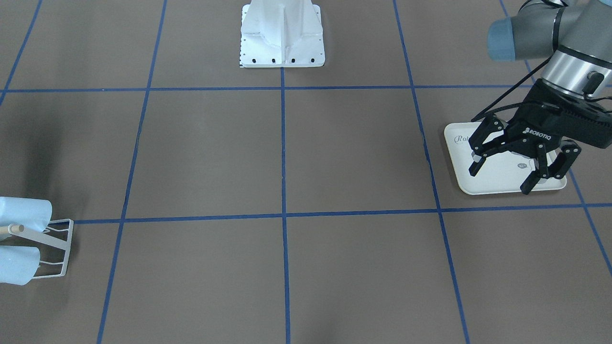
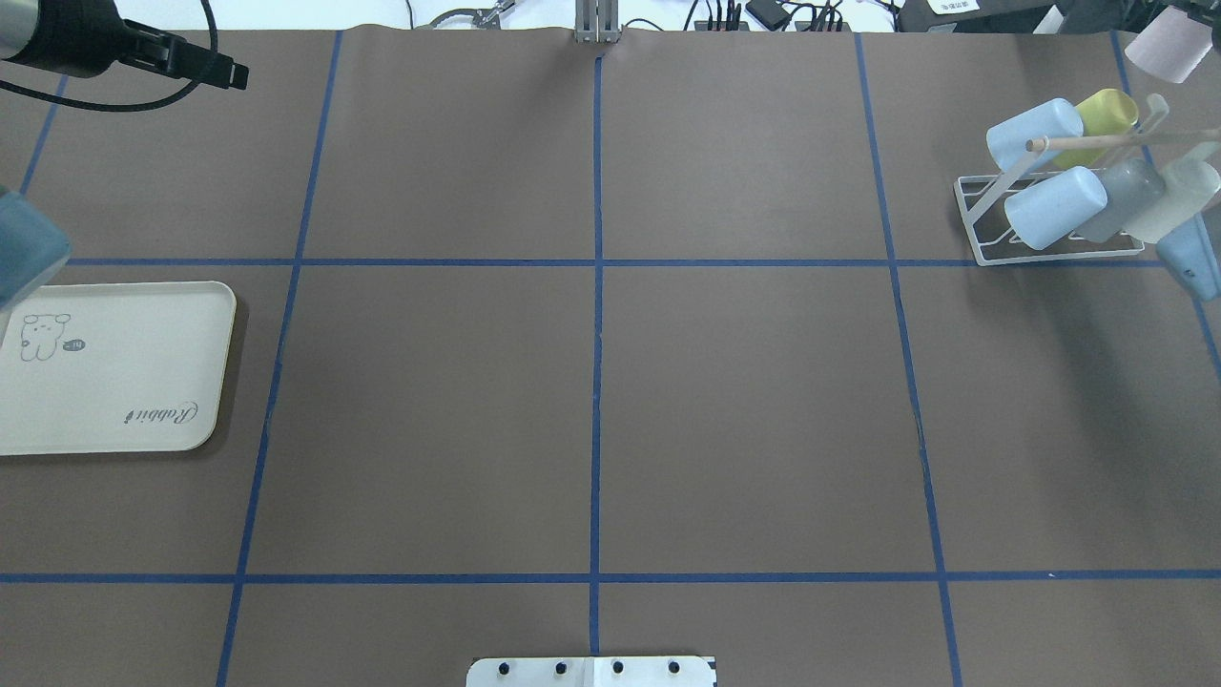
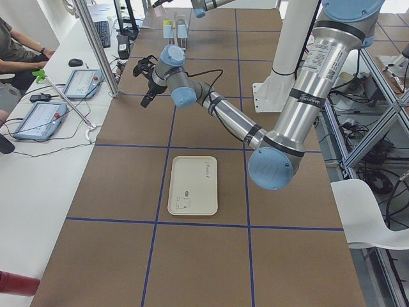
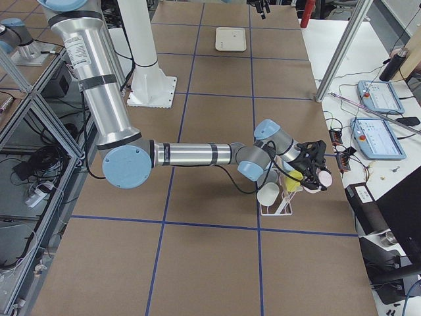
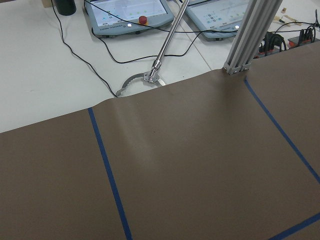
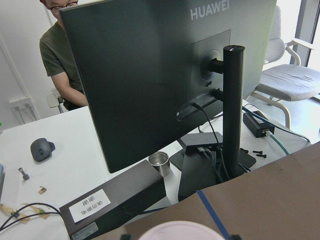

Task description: Transfer IKEA cup to right arm and place on rack

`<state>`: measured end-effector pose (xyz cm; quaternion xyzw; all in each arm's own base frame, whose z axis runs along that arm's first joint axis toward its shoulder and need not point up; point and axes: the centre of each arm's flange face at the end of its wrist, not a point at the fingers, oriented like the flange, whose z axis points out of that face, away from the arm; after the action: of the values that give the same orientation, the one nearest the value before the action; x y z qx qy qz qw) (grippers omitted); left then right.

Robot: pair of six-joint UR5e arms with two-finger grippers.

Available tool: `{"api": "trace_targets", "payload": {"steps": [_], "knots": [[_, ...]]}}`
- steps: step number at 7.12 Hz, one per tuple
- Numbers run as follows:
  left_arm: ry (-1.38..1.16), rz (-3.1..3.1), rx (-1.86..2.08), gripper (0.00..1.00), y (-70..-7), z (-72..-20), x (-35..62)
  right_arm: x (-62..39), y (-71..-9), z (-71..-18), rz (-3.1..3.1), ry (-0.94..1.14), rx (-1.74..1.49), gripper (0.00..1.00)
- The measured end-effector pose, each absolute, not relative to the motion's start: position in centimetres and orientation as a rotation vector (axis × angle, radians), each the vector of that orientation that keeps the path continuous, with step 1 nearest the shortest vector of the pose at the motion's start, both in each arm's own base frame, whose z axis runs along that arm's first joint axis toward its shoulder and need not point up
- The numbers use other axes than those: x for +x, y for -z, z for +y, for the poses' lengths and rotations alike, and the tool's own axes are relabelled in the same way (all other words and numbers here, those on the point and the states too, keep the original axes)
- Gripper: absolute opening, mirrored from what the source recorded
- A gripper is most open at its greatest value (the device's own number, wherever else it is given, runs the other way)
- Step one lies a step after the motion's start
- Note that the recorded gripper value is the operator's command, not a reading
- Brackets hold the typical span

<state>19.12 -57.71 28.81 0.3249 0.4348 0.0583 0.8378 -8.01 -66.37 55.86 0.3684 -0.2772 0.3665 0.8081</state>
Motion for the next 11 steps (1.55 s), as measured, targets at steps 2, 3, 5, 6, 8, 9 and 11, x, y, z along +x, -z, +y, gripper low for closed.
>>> {"api": "trace_targets", "payload": {"steps": [2, 3, 5, 6, 8, 9, 11], "knots": [[-0.123, 0.920, 0.684, 1.00, -28.6, -57.5, 19.1, -8.1, -57.2, -65.2, -0.564, -0.790, 0.797, 0.00], [-0.123, 0.919, 0.681, 1.00, -28.3, -57.3, 19.0, -8.4, -57.5, -64.4, -0.553, -0.788, 0.805, 0.00], [-0.122, 0.918, 0.678, 1.00, -27.9, -57.1, 18.9, -9.4, -57.8, -63.1, -0.535, -0.780, 0.823, 0.00], [-0.122, 0.918, 0.679, 1.00, -27.8, -57.0, 18.9, -9.6, -58.0, -62.8, -0.526, -0.777, 0.827, 0.00], [-0.123, 0.919, 0.680, 1.00, -27.6, -56.8, 18.8, -9.9, -58.4, -62.4, -0.516, -0.773, 0.827, 0.00], [-0.122, 0.918, 0.676, 1.00, -27.5, -56.7, 18.8, -10.1, -58.6, -62.2, -0.512, -0.769, 0.827, 0.00], [-0.122, 0.915, 0.669, 1.00, -27.3, -56.7, 18.8, -10.4, -59.0, -61.9, -0.506, -0.761, 0.830, 0.23]]}}
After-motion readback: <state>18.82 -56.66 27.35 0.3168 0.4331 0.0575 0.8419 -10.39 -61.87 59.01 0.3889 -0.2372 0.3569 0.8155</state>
